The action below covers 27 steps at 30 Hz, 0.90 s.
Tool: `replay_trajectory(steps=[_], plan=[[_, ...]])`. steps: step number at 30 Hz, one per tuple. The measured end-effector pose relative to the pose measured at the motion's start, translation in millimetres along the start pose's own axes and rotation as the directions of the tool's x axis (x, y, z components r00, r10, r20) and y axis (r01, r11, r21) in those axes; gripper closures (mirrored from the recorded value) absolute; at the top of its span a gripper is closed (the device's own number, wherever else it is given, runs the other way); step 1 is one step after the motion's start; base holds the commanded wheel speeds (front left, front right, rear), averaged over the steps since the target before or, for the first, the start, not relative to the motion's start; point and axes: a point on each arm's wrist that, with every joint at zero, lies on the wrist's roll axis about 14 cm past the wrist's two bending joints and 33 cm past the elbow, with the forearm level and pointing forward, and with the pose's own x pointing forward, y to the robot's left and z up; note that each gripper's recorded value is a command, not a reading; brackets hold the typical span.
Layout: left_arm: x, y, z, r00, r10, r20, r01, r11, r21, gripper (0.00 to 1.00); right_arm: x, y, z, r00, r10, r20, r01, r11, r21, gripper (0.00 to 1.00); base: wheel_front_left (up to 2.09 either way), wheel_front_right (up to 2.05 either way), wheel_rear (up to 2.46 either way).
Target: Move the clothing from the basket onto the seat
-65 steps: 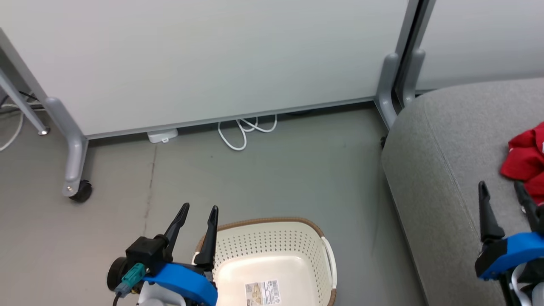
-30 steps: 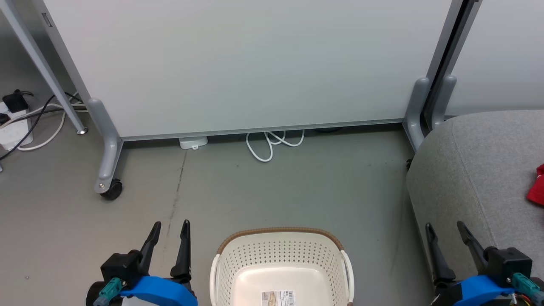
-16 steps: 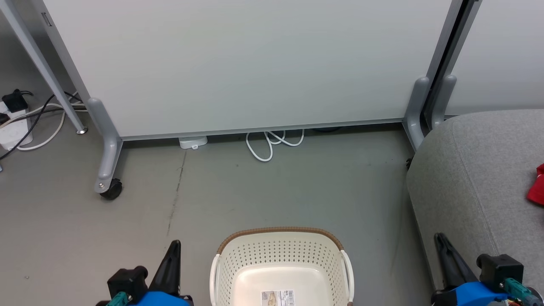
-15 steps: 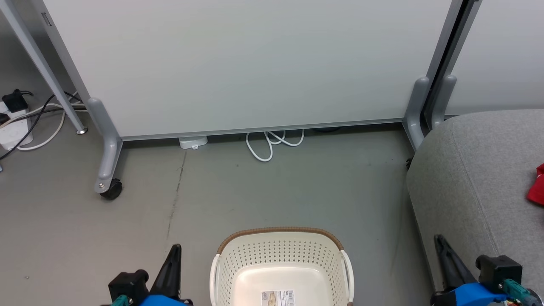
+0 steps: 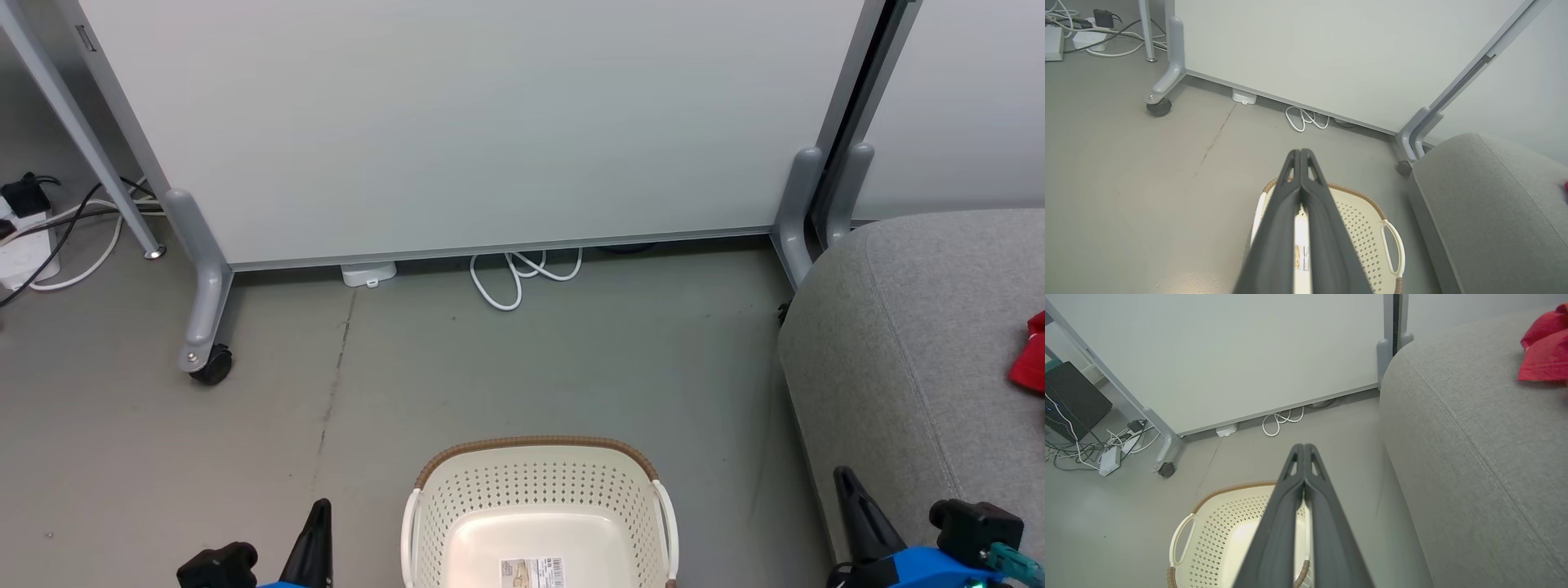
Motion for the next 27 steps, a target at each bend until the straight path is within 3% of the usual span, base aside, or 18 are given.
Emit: replay_trajectory(steps=[13, 27], plan=[[6.7, 3.7, 16.3, 0.999, 0.033, 0.029, -0.027, 0.979, -0.203, 1.00, 1.7, -3.2, 7.2, 1.000, -0.017, 0.022, 0.011, 0.973, 0.231, 1.00, 0.00, 0.00, 0.00], [14.3, 2.8, 35.0, 0.997, 0.042, 0.064, -0.014, 0.923, -0.383, 1.00, 3.7, -5.4, 14.9, 0.999, -0.025, 0.041, 0.005, 0.900, 0.436, 1.00, 0.00, 0.00, 0.00]])
